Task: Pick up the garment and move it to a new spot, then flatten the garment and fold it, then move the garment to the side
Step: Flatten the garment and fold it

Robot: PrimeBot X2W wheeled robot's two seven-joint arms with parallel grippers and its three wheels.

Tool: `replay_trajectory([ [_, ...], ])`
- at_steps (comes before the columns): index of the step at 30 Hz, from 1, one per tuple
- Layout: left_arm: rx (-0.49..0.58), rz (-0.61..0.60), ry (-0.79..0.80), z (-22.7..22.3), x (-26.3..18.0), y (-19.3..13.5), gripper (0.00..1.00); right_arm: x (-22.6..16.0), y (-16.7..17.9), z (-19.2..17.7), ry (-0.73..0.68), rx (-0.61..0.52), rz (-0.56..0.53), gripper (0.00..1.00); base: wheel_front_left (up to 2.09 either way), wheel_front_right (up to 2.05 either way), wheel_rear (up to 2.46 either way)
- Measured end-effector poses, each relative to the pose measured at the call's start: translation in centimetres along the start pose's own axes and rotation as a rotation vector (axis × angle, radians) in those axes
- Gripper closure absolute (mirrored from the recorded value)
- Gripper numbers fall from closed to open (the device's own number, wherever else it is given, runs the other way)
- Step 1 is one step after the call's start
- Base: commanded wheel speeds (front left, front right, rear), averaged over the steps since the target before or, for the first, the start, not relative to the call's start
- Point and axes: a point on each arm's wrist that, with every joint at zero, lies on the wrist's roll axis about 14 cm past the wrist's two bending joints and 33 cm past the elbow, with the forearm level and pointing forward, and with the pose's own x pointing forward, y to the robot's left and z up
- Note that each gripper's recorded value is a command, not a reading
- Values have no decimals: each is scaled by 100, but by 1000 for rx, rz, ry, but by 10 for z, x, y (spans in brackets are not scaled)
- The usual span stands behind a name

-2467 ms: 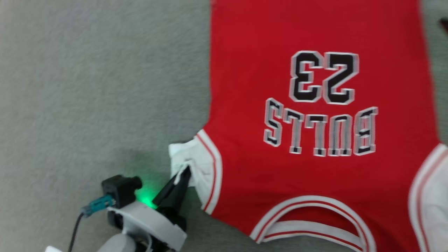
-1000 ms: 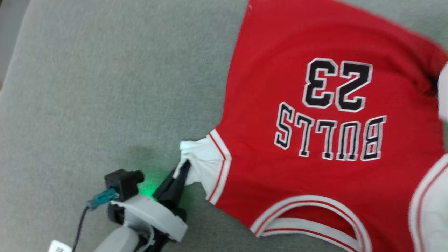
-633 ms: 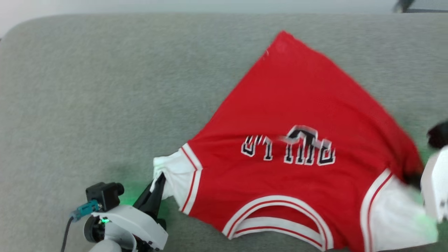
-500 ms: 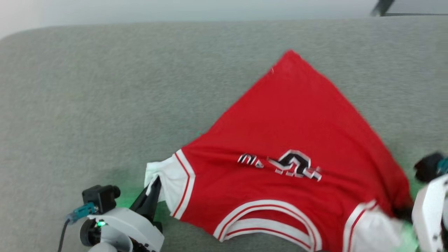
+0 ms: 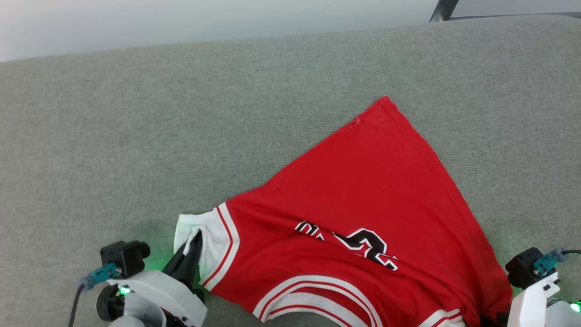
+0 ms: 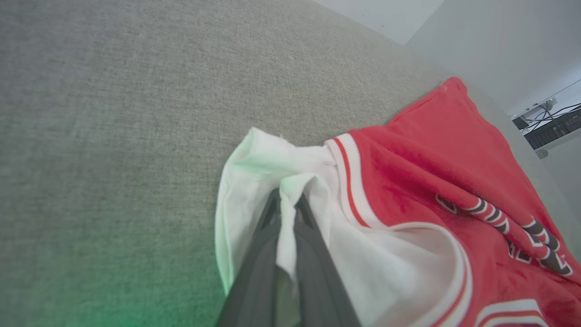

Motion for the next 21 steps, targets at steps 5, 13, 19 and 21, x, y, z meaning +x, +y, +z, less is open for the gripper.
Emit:
replay_trajectory([
  [5, 0, 4, -4, 1, -2, 1, 100, -15, 0, 34, -103, -18, -2, 0, 0, 0, 0],
  [13, -7, 14, -26, 2, -5, 2, 100, -54, -9, 139, -336, -130, -53, 0, 0, 0, 0],
  [19, -14, 22, -35, 4, 0, 5, 100, -52, 2, 225, -496, -177, -41, 0, 0, 0, 0],
  [21, -16, 24, -36, 4, 2, 6, 100, -36, 5, 240, -483, -197, -45, 0, 0, 0, 0],
])
